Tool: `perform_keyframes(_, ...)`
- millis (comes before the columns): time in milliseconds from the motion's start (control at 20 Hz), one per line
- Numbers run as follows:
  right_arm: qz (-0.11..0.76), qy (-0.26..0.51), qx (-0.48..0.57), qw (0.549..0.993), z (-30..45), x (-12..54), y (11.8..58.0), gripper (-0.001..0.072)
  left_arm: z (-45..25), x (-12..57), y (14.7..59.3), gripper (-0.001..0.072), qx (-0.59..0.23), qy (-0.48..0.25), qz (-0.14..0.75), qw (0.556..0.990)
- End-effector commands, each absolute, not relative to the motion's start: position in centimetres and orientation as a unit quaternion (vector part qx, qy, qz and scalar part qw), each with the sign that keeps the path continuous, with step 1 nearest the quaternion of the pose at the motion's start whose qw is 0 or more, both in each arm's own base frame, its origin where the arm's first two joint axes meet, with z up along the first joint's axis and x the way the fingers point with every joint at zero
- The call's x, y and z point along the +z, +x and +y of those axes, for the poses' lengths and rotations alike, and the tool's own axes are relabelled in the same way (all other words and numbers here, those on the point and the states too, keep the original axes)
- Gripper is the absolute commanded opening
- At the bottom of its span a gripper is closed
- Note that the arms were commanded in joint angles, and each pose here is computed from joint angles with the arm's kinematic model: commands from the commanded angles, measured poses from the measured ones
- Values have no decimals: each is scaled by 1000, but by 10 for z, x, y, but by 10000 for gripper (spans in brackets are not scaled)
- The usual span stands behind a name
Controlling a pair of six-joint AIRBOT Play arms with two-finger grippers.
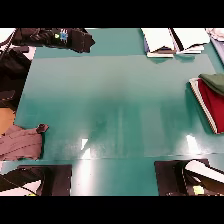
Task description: Fold the shirts.
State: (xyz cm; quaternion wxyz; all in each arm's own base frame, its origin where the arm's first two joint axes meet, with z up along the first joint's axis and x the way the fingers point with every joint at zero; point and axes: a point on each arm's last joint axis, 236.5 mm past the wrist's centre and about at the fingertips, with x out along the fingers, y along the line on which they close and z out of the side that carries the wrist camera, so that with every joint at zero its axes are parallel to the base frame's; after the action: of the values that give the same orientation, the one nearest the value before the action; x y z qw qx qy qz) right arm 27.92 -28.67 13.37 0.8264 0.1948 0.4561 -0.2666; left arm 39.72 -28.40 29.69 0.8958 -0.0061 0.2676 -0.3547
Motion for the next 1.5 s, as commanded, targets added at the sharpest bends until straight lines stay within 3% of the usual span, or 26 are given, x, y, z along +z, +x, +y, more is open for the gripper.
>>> perform_keyframes(0, 500, 209, -314, 780, -296, 91, 217, 388, -284, 296, 397, 27, -357, -1, 268, 895)
perform_keyframes(50, 506, 213, -326, 770, -299, 84, 205, 526, -284, 296, 397, 27, -357, -1, 268, 895)
perform_keyframes(100, 510, 217, -336, 761, -304, 81, 195, 605, -284, 296, 397, 27, -357, -1, 268, 895)
perform_keyframes(150, 508, 222, -344, 758, -307, 81, 188, 633, -284, 296, 397, 27, -357, -1, 268, 895)
perform_keyframes(300, 464, 240, -332, 785, -307, 105, 210, 632, -284, 296, 397, 27, -357, -1, 268, 895)
perform_keyframes(450, 371, 253, -239, 861, -270, 160, 294, 631, -284, 297, 397, 27, -356, -2, 265, 896)
perform_keyframes(650, 337, 212, -51, 916, -142, 215, 386, 630, -284, 299, 399, 28, -355, -3, 261, 898)
perform_keyframes(800, 341, 155, 67, 925, -36, 229, 416, 625, -285, 301, 400, 28, -355, -5, 257, 899)
perform_keyframes(850, 341, 141, 103, 924, -2, 231, 420, 594, -285, 301, 400, 28, -355, -5, 255, 899)
perform_keyframes(950, 349, 117, 164, 915, 54, 231, 417, 265, -285, 301, 400, 28, -355, -5, 256, 899)
perform_keyframes(1050, 350, 80, 217, 908, 94, 231, 410, 22, -285, 301, 400, 28, -355, -5, 256, 899)
perform_keyframes(1450, 359, 60, 262, 894, 131, 229, 397, 22, -284, 301, 400, 28, -355, -5, 255, 899)
